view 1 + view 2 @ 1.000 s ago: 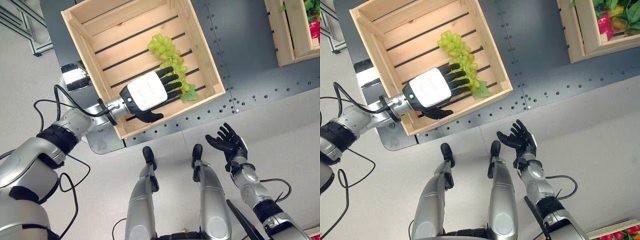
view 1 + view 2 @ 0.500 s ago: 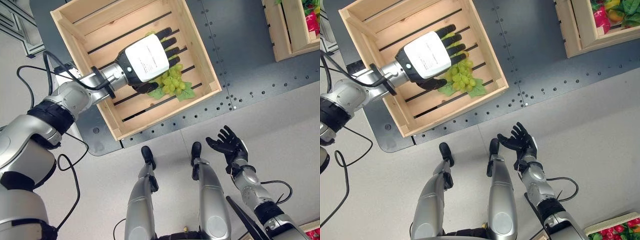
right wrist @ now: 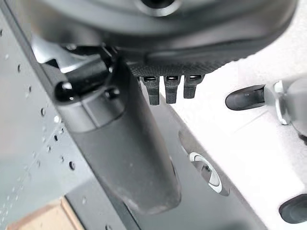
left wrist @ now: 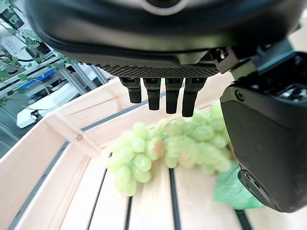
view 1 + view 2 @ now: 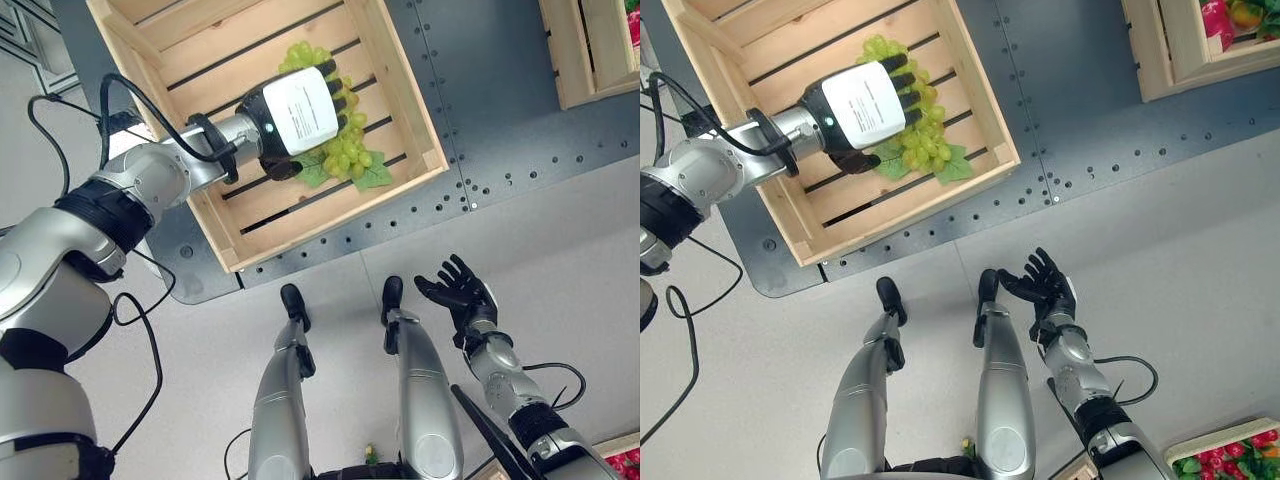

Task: Pick up the fruits from the basket on one side to the basket on the other side

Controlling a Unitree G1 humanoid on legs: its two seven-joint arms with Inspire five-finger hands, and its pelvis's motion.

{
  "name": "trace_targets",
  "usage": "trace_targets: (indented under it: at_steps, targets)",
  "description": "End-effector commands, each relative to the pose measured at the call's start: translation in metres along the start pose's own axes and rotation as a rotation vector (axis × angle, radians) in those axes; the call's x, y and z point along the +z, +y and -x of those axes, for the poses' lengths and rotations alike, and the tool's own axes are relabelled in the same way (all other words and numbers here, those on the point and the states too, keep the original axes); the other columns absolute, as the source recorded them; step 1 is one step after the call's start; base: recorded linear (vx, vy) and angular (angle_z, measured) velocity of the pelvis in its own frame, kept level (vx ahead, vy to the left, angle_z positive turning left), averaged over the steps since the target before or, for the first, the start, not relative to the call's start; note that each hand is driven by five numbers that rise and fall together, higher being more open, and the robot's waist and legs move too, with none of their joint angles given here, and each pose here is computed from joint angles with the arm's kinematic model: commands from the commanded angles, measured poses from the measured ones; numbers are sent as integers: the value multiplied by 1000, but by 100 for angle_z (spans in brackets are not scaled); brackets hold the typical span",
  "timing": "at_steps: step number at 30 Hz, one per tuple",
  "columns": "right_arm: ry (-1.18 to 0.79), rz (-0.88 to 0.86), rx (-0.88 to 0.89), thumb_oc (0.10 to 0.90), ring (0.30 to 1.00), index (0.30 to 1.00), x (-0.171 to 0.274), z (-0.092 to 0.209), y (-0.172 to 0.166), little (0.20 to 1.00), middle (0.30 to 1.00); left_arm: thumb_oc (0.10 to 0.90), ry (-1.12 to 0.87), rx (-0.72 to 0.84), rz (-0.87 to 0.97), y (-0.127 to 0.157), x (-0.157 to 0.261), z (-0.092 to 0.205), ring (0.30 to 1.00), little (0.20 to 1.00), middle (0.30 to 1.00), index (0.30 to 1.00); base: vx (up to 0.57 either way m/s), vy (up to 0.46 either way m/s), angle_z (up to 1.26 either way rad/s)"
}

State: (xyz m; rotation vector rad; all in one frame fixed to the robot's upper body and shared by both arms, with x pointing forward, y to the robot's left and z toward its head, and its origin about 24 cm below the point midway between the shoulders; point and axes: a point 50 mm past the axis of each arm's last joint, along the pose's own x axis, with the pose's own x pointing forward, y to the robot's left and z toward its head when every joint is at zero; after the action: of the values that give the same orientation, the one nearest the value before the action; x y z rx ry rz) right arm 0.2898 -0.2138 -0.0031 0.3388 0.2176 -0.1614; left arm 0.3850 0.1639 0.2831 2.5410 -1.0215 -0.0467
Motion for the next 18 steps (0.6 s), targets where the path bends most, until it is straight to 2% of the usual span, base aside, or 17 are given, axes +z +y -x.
trace_targets:
  at_steps: [1, 18]
  targets:
    - [-107, -44, 0, 800, 900, 900, 18, 1, -5, 900, 900, 800, 233, 153, -156, 37, -65, -4, 900, 900, 900, 900, 0, 0, 0]
    - [-127, -10, 40, 800, 900, 900, 24, 4, 4, 900, 900, 800, 265, 153, -180, 32, -77, -4, 900, 900, 900, 900, 0, 0, 0]
